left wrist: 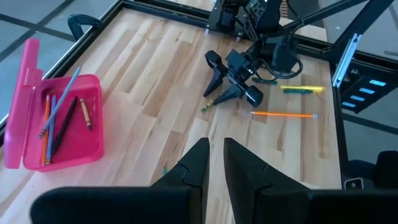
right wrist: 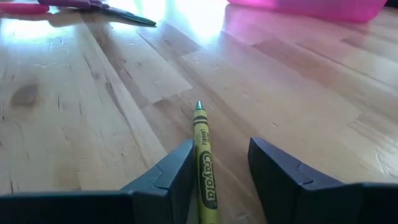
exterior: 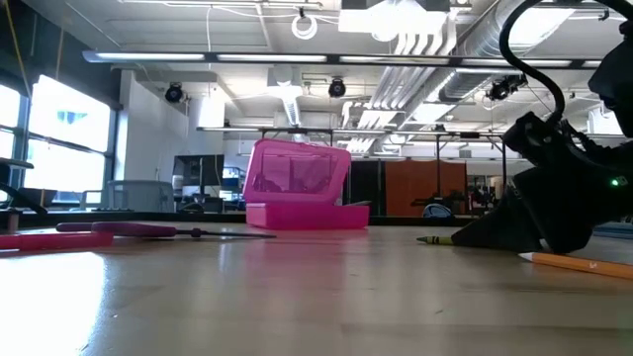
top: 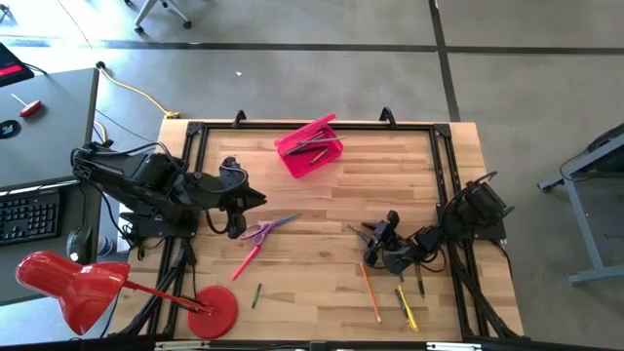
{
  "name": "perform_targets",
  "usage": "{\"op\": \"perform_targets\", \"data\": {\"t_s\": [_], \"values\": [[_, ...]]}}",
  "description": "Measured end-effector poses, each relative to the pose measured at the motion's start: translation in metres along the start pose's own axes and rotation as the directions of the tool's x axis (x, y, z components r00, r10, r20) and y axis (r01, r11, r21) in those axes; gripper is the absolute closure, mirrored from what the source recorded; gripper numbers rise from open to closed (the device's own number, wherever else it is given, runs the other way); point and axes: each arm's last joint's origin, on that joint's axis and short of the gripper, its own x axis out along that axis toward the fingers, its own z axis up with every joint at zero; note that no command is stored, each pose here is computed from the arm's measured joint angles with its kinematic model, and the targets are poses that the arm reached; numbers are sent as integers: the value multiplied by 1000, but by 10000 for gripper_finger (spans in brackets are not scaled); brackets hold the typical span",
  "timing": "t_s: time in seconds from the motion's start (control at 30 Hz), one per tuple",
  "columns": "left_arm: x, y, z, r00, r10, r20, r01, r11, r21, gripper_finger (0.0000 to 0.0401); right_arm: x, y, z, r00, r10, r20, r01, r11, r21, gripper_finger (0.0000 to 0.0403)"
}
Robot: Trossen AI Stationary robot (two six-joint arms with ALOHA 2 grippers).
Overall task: Pick & place school supplies into a supply box
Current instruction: Put the light green crayon into the pink supply box
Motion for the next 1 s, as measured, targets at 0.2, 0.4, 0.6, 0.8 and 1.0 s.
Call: {"op": "perform_targets", "data": {"t_s": [0.2,0.4,0.6,0.8,1.0], "values": [[0,0,0,1000,0,0,0,1000,0,320,0,2,0,1000,23,13,-22,999,-40,309],[0,0,0,1000,0,-1,0,1000,5,320,3,1,4,999,26,27,-25,999,-34,391],[0,0,0,1000,0,-1,0,1000,6,320,14,3,34,989,96,111,-84,991,-104,377],[0,1,0,1000,20,9,-20,1000,13,320,61,-17,88,979,79,190,-47,984,-170,392],[0,1,0,1000,21,11,-21,999,27,320,120,-42,152,964,147,221,-56,926,-373,386]]}}
